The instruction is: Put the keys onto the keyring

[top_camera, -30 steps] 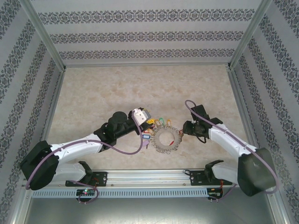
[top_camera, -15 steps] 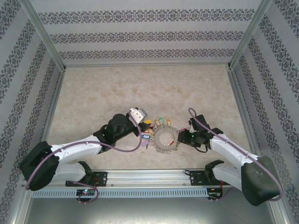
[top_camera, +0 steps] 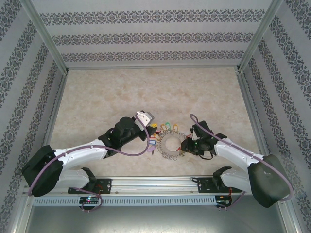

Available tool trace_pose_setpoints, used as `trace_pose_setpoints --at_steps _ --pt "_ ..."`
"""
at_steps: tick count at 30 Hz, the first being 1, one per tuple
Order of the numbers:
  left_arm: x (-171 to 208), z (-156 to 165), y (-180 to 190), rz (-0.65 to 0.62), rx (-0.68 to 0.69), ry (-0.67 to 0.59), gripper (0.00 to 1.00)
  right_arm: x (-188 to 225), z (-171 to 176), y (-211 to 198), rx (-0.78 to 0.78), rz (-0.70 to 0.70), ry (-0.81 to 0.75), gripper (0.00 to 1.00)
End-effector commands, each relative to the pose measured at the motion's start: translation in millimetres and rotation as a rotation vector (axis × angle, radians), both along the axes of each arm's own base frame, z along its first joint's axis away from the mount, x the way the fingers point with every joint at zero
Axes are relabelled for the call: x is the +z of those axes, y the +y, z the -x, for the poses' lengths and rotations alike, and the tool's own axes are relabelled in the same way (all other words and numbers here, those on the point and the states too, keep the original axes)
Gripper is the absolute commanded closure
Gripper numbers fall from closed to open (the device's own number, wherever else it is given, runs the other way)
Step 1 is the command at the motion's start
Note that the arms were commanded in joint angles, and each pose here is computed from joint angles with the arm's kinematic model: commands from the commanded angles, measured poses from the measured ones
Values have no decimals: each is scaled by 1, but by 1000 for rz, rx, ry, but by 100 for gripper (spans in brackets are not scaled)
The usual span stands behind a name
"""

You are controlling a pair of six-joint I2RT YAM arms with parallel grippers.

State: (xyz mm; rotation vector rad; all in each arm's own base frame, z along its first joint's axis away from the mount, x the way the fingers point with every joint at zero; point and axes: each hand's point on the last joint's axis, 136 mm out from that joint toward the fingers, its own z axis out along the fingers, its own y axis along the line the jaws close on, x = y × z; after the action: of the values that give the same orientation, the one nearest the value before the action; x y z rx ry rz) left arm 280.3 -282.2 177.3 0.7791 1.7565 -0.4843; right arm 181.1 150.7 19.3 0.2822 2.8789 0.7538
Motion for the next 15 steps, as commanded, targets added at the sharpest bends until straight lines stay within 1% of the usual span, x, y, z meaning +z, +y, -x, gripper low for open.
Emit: trace_pose_setpoints --at_steps 1,6,8,10,13,14,15 --pt "-1 -3 2 10 26 20 53 2 -3 9 -4 -54 -24 67" --pt "-8 -2 2 -10 21 26 53 -8 -10 0 -101 -35 -55 67" --pt "-8 -2 2 -10 21 23 53 -11 -9 2 -111 -63 -63 66" --pt "-7 -2 2 -7 21 20 53 -8 -12 5 -120 -93 -75 61" --pt "-8 -2 2 -11 20 20 53 -7 -14 12 -124 -139 -81 60" --pt "-8 -2 2 -13 18 20 53 -6 -15 15 -124 -156 -85 62" --pt "-9 -2 2 -15 18 21 53 -5 -16 17 -121 -172 -89 67"
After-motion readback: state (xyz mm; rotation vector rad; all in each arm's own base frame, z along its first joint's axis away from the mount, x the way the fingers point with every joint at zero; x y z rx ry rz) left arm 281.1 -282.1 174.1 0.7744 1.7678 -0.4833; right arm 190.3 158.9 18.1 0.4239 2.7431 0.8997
